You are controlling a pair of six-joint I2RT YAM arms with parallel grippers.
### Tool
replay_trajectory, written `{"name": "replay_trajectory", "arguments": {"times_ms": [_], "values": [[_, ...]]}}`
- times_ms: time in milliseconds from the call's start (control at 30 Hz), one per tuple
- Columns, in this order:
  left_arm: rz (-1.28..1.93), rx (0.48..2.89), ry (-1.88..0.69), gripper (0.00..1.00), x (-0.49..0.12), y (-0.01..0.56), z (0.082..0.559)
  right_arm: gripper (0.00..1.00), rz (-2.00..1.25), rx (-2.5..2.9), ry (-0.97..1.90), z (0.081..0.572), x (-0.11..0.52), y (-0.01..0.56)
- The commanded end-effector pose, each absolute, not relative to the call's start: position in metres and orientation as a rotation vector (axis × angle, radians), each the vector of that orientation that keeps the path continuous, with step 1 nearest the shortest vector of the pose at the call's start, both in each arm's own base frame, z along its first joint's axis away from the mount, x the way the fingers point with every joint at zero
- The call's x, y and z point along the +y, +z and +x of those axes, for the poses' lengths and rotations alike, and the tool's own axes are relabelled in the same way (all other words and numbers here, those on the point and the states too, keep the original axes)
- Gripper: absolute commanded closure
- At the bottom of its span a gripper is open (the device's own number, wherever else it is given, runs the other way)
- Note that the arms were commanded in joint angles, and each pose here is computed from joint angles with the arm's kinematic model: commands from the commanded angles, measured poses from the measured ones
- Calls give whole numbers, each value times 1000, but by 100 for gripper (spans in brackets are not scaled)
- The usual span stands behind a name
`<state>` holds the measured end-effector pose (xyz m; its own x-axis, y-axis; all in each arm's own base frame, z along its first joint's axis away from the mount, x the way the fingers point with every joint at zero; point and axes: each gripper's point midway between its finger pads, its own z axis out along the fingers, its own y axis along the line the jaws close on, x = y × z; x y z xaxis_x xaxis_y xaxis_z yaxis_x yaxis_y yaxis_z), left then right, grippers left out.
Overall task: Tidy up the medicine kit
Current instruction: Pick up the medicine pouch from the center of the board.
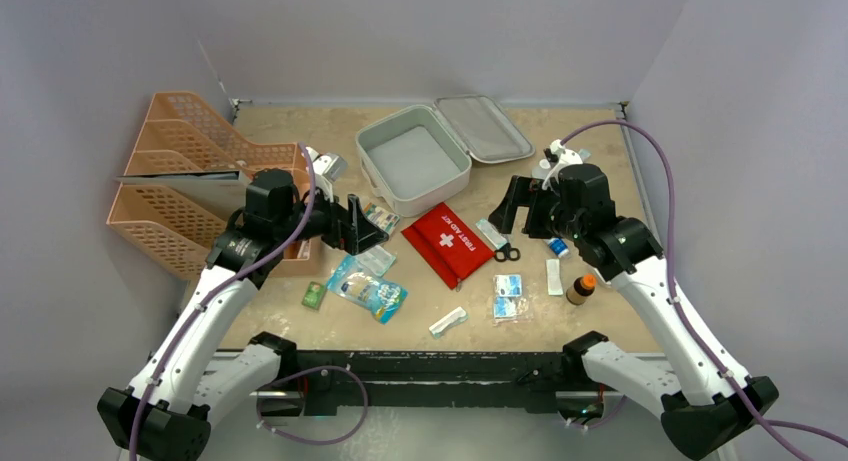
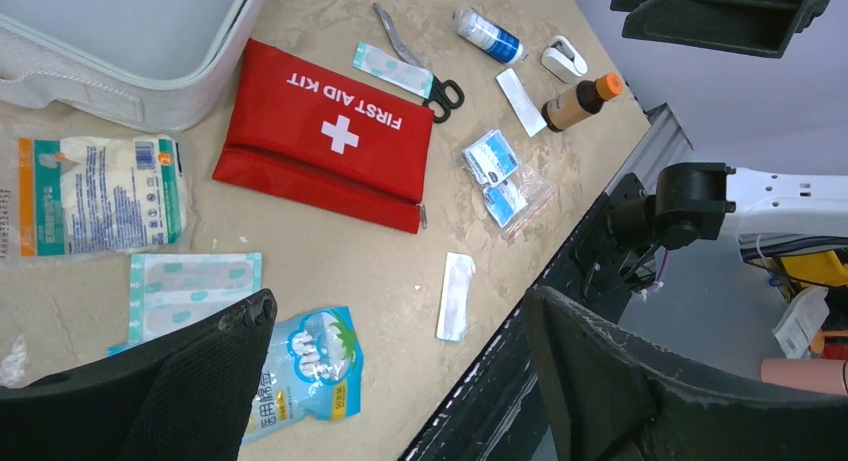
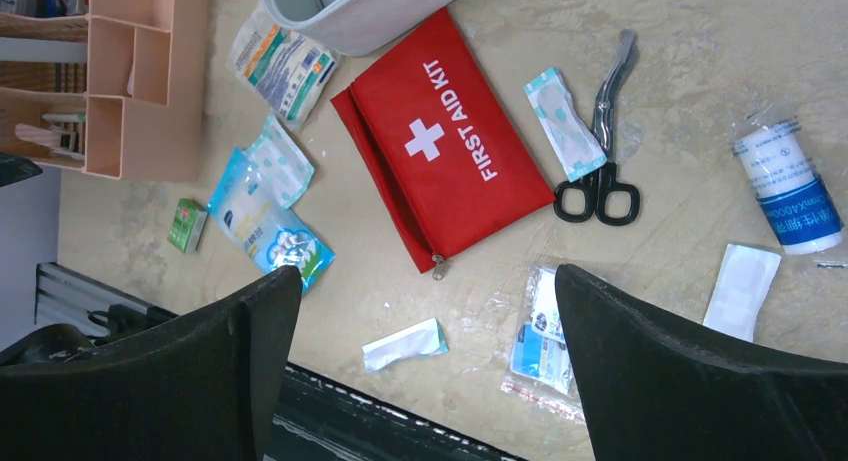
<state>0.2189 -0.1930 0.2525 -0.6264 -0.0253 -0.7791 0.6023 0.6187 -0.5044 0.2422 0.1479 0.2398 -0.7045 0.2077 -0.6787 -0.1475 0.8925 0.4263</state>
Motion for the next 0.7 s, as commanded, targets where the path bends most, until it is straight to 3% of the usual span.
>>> {"name": "replay_trajectory", "arguments": {"times_ms": [0,400,667], "values": [[471,2020,-981,7,-191,256,220,1,57,2250,598,247,149,245],[443,2023,-933,8,-185,256,223,1,85,2259,554,252,145,238],[313,2026,-719,8,-155,257,235,3,1,2349,523,260,153,204]]}}
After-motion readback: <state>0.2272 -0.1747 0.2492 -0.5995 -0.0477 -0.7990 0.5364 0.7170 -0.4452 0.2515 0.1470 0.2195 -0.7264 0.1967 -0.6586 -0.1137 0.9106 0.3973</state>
